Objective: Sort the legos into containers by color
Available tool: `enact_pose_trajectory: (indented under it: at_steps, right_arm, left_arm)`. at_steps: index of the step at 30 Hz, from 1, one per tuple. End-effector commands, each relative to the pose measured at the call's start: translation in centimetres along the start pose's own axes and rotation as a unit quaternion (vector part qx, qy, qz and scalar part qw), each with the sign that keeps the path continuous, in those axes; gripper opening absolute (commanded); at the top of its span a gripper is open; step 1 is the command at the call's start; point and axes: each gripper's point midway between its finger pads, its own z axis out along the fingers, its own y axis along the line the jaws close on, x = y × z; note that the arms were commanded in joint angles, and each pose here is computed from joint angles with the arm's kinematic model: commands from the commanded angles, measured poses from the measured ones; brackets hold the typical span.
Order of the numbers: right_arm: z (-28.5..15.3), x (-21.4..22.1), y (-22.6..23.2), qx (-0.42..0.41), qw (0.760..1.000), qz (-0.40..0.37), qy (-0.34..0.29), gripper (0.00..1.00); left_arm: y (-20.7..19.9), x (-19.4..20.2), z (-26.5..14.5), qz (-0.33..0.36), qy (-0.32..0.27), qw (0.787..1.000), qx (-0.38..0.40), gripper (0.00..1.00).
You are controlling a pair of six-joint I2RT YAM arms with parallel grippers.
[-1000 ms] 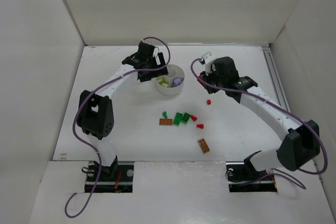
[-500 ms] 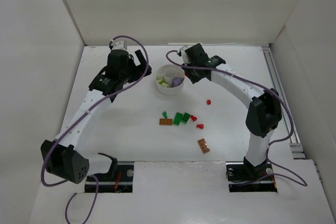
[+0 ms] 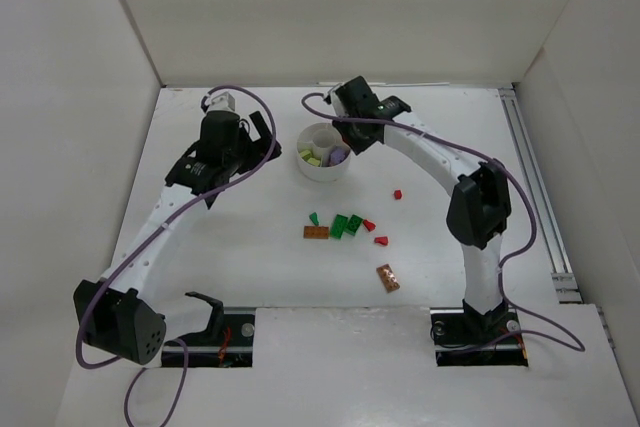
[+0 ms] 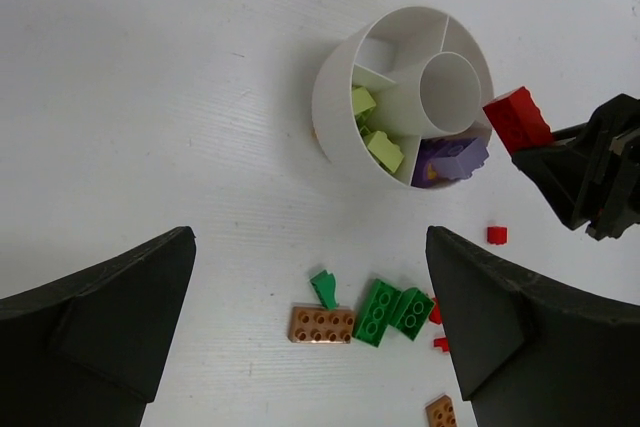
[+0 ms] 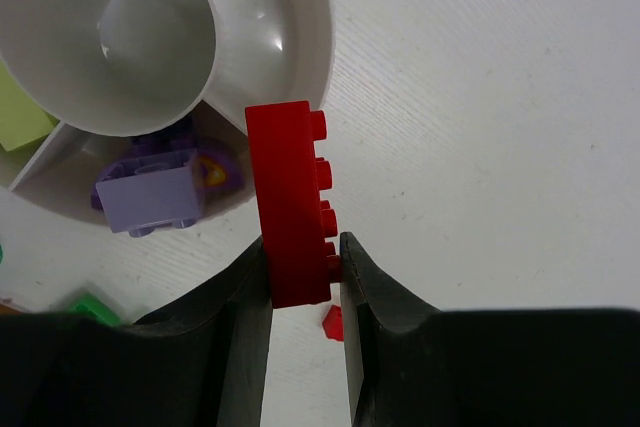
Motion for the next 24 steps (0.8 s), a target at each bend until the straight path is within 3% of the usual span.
enact_pose_trajectory:
  at_steps: [1, 24]
  right_arm:
    - [-0.9, -0.7, 0.2, 0.008, 1.000, -0.011, 0.000, 0.07]
    - [0.7, -2.5, 0.4, 0.004, 1.000, -0.012, 0.004, 0.22]
  left_arm:
    - [-0.5, -0.6, -0.8, -0.007, -0.014, 1.000, 0.017, 0.99]
    - [-0.1, 0.3, -0.1, 0.001, 0.002, 1.000, 0.023, 0.99]
